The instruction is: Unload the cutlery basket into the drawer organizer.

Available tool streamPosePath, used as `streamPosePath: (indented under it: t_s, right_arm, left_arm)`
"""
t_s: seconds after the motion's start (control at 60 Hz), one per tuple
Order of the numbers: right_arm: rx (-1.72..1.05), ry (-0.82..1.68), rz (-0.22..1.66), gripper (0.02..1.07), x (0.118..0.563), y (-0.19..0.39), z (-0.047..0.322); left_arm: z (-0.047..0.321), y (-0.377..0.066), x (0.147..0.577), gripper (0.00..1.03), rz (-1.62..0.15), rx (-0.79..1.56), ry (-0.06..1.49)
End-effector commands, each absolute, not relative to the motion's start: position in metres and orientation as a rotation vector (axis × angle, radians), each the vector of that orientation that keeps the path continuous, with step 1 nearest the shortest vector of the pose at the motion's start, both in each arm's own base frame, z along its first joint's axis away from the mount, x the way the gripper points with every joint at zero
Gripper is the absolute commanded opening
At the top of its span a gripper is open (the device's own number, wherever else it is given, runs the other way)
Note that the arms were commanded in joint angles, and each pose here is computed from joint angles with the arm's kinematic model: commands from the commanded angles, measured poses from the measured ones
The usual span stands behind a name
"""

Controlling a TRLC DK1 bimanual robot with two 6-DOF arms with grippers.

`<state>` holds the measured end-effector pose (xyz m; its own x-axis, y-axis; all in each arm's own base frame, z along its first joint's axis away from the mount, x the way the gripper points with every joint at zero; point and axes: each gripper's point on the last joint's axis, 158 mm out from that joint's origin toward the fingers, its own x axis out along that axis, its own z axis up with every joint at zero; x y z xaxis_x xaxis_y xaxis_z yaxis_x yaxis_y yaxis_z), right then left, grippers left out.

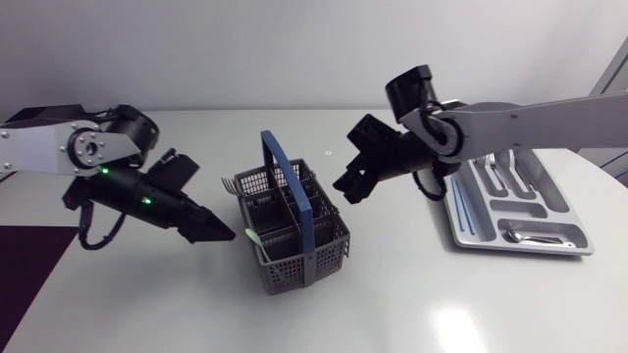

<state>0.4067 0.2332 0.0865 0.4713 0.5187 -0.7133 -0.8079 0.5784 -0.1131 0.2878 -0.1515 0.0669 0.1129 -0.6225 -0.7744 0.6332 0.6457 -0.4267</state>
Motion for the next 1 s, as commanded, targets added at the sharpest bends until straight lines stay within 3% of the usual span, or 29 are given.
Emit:
streamPosePath:
  t_s: [0.0, 0.25, 0.383, 0.533, 0.783, 0.983]
  right_arm:
    - [-0.478, 0.648, 0.848, 0.74, 0.390, 0.217, 0.109]
    - [-0.497, 0.673, 0.941, 0.74, 0.314, 0.195, 0.126]
    - [-0.505, 0.701, 1.009, 0.73, 0.273, 0.195, 0.120]
    - [-0.535, 0.749, 1.122, 0.73, 0.226, 0.210, 0.093]
    - [-0.575, 0.807, 1.258, 0.73, 0.197, 0.248, 0.052]
    - [-0.580, 0.790, 1.217, 0.73, 0.229, 0.263, 0.040]
  left_arm:
    - [0.077, -0.127, 0.303, 0.66, -0.851, -0.016, 1.090]
    - [0.091, -0.104, 0.386, 0.67, -0.682, -0.132, 0.877]
    - [0.081, -0.100, 0.432, 0.66, -0.600, -0.144, 0.799]
    - [0.054, -0.101, 0.471, 0.56, -0.574, -0.183, 0.827]
    - [0.038, -0.112, 0.486, 0.51, -0.582, -0.175, 0.850]
    - [0.039, -0.133, 0.452, 0.51, -0.725, -0.186, 0.886]
